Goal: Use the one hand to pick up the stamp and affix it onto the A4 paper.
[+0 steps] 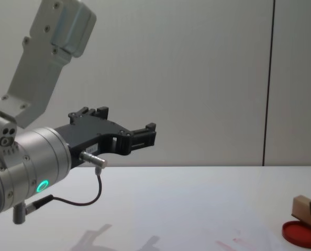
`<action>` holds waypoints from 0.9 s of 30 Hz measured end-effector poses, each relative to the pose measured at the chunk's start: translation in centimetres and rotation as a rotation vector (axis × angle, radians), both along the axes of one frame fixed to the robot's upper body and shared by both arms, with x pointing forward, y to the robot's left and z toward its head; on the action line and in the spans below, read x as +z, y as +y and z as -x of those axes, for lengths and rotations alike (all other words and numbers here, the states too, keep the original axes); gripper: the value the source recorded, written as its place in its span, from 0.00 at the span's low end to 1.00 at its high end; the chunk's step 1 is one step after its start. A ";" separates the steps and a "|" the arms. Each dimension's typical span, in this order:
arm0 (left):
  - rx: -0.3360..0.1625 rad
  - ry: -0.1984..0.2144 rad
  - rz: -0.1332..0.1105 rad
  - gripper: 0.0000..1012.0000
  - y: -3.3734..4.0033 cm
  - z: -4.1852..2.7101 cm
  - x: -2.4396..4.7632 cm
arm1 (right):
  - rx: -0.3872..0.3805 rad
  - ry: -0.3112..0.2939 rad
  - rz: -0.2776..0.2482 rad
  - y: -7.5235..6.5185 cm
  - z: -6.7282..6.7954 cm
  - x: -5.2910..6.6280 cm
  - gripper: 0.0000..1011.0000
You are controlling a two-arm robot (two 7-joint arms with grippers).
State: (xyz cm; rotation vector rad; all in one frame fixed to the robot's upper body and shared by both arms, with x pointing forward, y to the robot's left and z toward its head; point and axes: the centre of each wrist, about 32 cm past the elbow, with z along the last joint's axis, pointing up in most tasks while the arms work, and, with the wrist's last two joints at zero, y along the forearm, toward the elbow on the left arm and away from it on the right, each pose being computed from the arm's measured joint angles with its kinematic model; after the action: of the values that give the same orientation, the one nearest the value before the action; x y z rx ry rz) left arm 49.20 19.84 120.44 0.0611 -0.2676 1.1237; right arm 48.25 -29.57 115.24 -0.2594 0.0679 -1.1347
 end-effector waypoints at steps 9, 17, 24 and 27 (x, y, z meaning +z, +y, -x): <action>0.000 0.000 0.000 0.98 0.00 0.00 0.00 | 0.028 -0.066 -0.005 0.8 0.0 0.6 0.20; 0.000 0.000 0.000 0.98 0.00 0.00 0.00 | 0.092 -0.100 -0.039 2.2 0.0 1.5 0.20; 0.000 0.000 0.000 0.98 0.00 0.00 0.00 | 0.128 -0.082 -0.069 3.3 0.1 1.8 0.20; 0.000 0.000 0.000 0.98 0.00 0.00 0.00 | 0.139 -0.065 -0.076 3.7 0.2 1.7 0.20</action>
State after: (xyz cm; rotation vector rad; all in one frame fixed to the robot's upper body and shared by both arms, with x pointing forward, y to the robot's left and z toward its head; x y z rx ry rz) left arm 49.20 19.84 120.44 0.0611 -0.2676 1.1237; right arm 48.04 -25.87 116.89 -0.1563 0.0347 -0.9994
